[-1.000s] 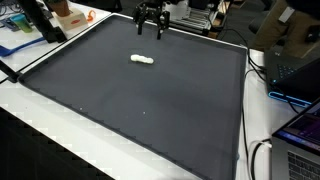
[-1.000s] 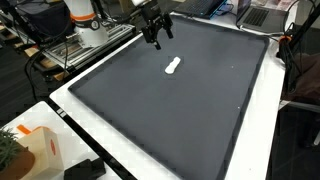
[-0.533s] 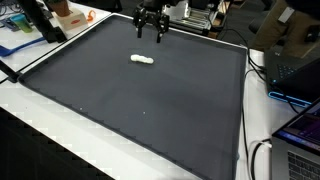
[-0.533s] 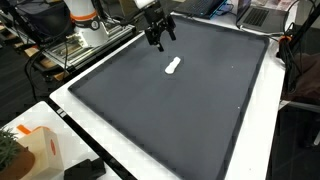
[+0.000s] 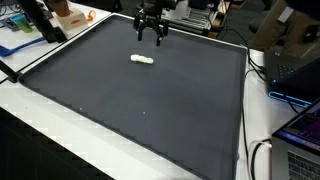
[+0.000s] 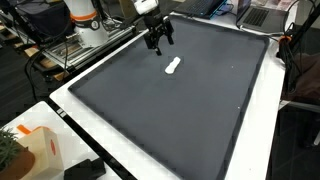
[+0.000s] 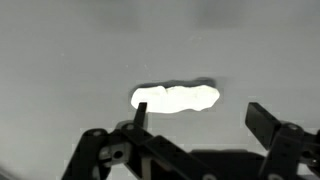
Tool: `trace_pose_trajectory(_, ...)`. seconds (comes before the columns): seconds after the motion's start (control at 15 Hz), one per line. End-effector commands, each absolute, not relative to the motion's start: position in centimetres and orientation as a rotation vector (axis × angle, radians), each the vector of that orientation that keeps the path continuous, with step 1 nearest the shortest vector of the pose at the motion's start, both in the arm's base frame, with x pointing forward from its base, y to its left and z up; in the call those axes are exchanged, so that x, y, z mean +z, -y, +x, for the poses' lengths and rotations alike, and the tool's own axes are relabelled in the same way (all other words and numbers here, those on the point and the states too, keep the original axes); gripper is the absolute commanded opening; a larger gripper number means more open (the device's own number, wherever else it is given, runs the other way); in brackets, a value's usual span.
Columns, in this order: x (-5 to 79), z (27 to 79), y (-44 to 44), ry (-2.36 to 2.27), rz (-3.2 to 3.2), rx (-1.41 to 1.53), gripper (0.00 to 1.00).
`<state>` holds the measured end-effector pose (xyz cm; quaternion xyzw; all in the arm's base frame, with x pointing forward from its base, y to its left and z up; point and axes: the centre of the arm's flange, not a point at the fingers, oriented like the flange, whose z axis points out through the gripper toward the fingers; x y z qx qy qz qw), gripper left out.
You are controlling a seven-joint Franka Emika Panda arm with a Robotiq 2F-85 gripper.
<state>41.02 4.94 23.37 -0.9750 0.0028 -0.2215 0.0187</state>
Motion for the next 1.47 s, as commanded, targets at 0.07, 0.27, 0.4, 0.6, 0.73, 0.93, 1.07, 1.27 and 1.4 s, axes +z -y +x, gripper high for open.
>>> trace_pose_trajectory(0.07,21.5,40.5,-4.5,-0.023,-3.018,-0.665,1.0)
trace_pose_trajectory(0.27,23.0,40.7,-4.7,-0.021,-3.023,-0.676,1.0)
trace_pose_trajectory(0.4,23.7,40.6,-4.8,-0.026,-3.025,-0.655,1.0)
trace_pose_trajectory(0.6,24.9,40.4,-4.9,-0.029,-3.022,-0.674,1.0)
trace_pose_trajectory(0.73,25.7,40.5,-5.1,-0.02,-2.997,-0.721,1.0)
trace_pose_trajectory(0.93,26.9,41.0,-5.4,-0.014,-2.948,-0.786,1.0)
trace_pose_trajectory(1.07,26.3,41.8,-5.4,-0.018,-2.971,-0.783,1.0)
trace_pose_trajectory(1.27,26.9,41.8,-5.4,-0.019,-2.959,-0.802,1.0)
trace_pose_trajectory(1.4,27.9,42.2,-5.7,-0.032,-2.976,-0.788,1.0)
